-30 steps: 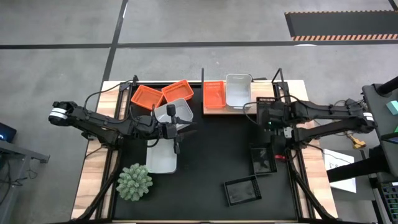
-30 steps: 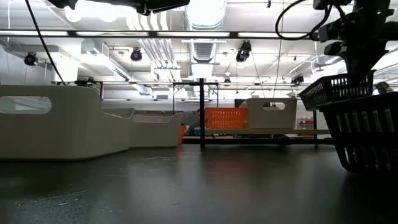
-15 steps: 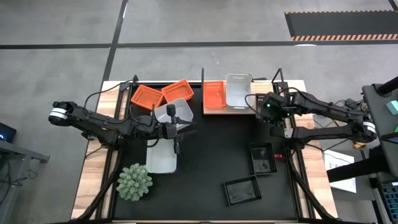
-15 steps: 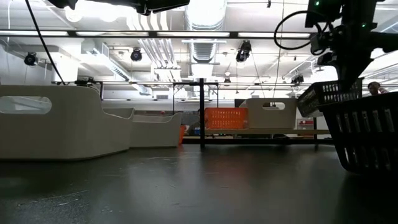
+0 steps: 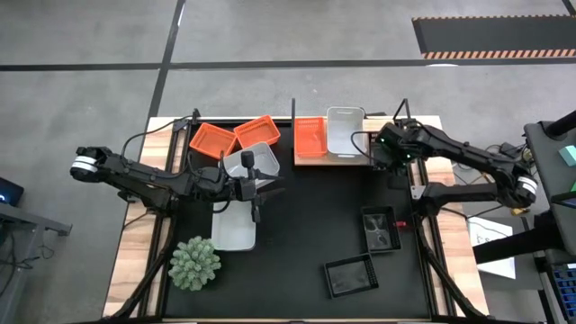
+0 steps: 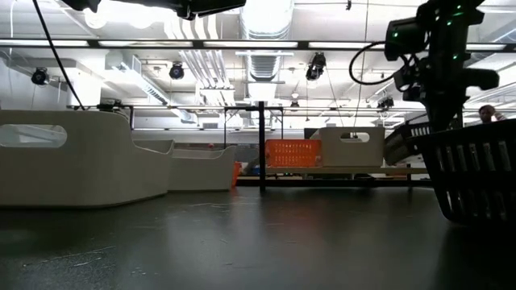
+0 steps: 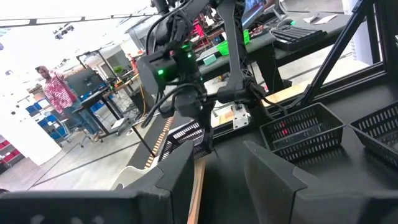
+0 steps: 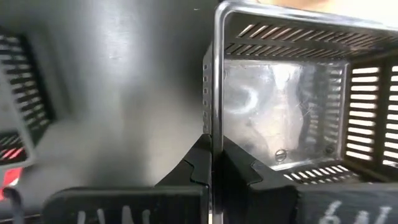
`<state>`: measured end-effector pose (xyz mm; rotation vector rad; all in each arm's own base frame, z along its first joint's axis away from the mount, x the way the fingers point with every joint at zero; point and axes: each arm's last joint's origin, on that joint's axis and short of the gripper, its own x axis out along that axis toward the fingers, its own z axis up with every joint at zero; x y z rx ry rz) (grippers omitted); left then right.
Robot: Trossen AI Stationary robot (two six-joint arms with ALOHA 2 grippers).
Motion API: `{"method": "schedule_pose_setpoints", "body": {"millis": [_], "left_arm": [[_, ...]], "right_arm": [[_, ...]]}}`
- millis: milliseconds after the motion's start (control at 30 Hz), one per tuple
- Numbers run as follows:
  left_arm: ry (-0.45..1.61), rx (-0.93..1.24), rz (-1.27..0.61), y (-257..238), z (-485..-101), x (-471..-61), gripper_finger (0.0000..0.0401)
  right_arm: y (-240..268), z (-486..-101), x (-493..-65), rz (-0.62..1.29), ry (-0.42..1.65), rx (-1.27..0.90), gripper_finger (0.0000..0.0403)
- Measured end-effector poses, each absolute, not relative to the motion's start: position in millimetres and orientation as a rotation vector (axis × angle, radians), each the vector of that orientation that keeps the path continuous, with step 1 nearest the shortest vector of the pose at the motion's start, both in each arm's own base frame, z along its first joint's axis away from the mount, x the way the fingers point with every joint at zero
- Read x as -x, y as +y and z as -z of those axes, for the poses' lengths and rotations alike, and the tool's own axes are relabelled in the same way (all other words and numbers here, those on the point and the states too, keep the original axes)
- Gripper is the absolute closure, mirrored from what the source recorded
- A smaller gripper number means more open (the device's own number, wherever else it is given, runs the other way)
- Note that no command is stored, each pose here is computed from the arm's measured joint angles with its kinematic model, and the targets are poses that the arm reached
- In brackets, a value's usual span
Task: Stack baskets on shelf by color
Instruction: Put the top black bin on the shelf, then stack the bottom white bin on top of the white bin on the shelf
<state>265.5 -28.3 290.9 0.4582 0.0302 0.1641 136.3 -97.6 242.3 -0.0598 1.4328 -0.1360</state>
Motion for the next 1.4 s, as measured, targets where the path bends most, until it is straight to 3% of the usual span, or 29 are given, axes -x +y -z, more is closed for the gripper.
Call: {"method": "schedule_pose_setpoints", "body": {"millis": [900, 1400], "left_arm": [[0.03, -0.458, -0.164, -28, -291, -266, 0.028], [0.03, -0.458, -0.164, -28, -291, -266, 0.028]], "right_arm": [[-121, -230, -141, 0.187, 1.536, 0.171, 0.039], [-133, -220, -149, 0.285, 1.602, 0.212, 0.031]]}}
